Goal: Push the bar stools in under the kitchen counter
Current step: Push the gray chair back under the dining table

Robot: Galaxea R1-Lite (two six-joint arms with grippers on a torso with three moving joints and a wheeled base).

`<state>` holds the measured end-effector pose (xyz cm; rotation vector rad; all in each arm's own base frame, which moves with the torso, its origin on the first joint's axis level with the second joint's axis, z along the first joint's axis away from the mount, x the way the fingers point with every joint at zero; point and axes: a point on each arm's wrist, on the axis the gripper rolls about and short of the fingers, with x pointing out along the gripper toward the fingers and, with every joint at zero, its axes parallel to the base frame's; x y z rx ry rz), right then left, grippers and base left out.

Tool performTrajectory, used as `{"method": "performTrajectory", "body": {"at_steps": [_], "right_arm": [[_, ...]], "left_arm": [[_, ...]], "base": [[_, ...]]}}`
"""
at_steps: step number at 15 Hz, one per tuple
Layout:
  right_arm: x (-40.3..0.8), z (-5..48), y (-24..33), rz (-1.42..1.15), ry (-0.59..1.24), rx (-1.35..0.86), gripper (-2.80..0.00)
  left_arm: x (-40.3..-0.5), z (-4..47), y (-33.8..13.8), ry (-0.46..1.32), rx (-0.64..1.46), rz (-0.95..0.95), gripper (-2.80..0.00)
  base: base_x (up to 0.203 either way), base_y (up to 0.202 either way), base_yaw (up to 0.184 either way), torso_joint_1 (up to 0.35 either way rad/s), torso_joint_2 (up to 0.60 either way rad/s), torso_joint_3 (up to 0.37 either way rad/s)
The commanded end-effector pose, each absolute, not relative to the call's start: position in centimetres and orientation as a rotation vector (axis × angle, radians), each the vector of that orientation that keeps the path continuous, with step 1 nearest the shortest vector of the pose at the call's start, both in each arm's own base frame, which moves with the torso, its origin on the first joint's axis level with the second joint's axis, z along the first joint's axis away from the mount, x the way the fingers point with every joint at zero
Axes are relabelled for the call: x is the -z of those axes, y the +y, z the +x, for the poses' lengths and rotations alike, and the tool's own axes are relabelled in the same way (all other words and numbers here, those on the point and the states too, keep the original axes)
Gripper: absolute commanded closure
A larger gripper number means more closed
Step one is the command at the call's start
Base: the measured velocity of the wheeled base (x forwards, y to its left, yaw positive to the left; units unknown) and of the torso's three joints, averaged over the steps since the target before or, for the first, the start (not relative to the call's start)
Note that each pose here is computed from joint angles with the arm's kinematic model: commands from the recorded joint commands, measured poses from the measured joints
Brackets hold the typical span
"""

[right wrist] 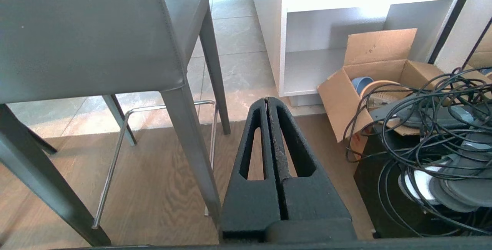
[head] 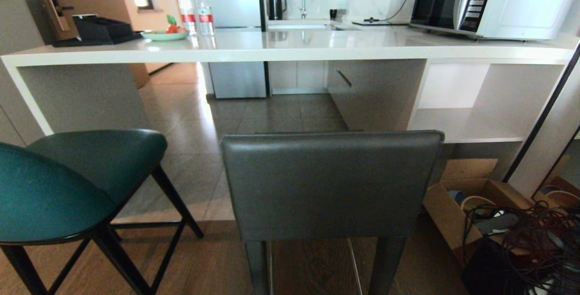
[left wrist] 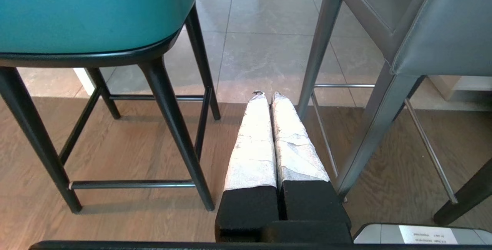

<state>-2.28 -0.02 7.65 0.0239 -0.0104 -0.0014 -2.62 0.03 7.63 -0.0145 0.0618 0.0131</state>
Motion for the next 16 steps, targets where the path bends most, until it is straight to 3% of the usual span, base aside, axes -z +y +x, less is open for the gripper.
{"method": "performTrajectory", "body": {"at_steps": [1,16], "right_arm": [[-7.53,-2.25,-0.02,0.024,-0.006,0.001,0.0],[-7.53,-2.25,-0.02,0.026,-0.006,0.001,0.0]], "left_arm": [[-7.62,-2.64,0.03,0.061,-0.013,-0.015,0.0],[-7.64,-2.65,0.02,0.061,-0.017,-0.009,0.0]], "base": [[0.0,0.0,0.0,0.0,0.0,0.0],[0.0,0.0,0.0,0.0,0.0,0.0]]}}
